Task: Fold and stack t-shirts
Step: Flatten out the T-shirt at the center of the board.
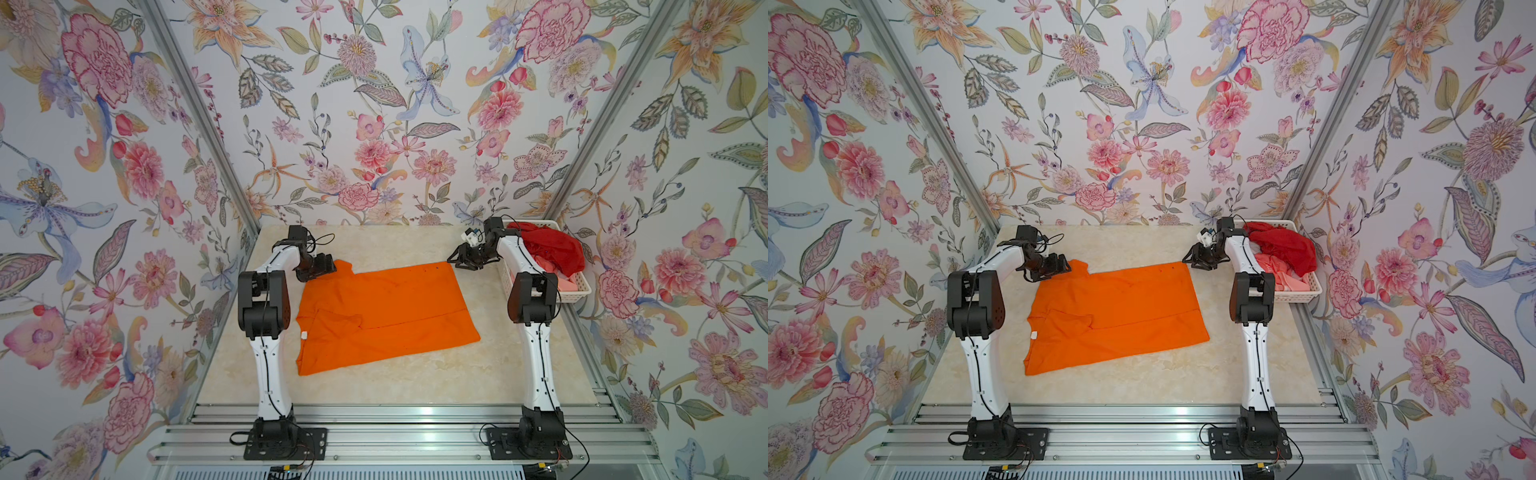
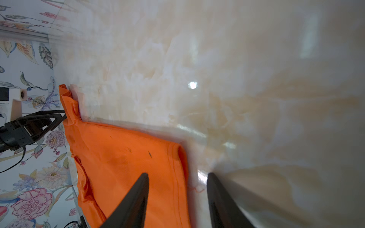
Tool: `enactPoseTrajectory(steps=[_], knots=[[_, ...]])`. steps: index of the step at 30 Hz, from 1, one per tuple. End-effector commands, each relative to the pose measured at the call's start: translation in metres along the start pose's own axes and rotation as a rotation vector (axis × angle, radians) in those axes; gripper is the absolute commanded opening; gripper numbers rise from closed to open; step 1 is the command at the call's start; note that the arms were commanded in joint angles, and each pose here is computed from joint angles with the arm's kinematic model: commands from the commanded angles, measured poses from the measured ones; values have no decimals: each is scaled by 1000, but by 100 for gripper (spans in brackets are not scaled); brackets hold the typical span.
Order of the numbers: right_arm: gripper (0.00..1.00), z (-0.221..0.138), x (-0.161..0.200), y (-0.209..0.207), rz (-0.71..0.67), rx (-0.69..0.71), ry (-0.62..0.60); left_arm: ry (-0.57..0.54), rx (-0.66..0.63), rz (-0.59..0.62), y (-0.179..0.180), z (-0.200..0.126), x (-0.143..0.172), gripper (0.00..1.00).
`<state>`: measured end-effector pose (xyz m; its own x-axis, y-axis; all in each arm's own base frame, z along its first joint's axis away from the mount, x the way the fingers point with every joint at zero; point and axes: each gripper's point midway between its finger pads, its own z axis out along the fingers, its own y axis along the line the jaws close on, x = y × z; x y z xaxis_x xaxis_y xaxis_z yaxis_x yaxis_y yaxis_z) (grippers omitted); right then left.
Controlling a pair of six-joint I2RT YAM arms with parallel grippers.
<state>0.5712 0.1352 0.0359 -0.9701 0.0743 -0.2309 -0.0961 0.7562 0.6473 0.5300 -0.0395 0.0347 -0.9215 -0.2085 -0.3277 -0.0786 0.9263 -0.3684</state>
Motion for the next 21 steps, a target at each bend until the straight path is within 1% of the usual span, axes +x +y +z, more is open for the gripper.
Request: enactPoseTrajectory(steps=[1, 4, 7, 8, 10, 12, 15, 17, 19, 21], knots=[[50, 22, 13, -12, 21, 13, 53, 85, -80, -51, 28, 12, 22, 87], [50, 31, 16, -8, 18, 3, 69, 52, -146, -49, 36, 15, 9, 87], [47, 38, 21, -2, -16, 24, 83, 11, -207, 7, 32, 16, -7, 87], [46, 39, 21, -2, -41, 74, 81, -3, -225, 45, 26, 15, -12, 87], [47, 37, 19, -7, -115, 244, 70, -33, -280, 131, 15, 9, -21, 87], [49, 29, 15, -8, -211, 436, 53, -58, -352, 247, 1, 1, -27, 88], [51, 13, 6, 1, -327, 610, 23, -69, -447, 387, -14, -4, -30, 90], [52, 6, 0, 8, -380, 663, 0, -70, -459, 424, -20, -3, -31, 91], [52, 3, -4, 11, -398, 662, -11, -66, -454, 422, -20, -1, -31, 92], [52, 3, -5, 6, -386, 651, -9, -56, -456, 413, -17, 2, -30, 92]])
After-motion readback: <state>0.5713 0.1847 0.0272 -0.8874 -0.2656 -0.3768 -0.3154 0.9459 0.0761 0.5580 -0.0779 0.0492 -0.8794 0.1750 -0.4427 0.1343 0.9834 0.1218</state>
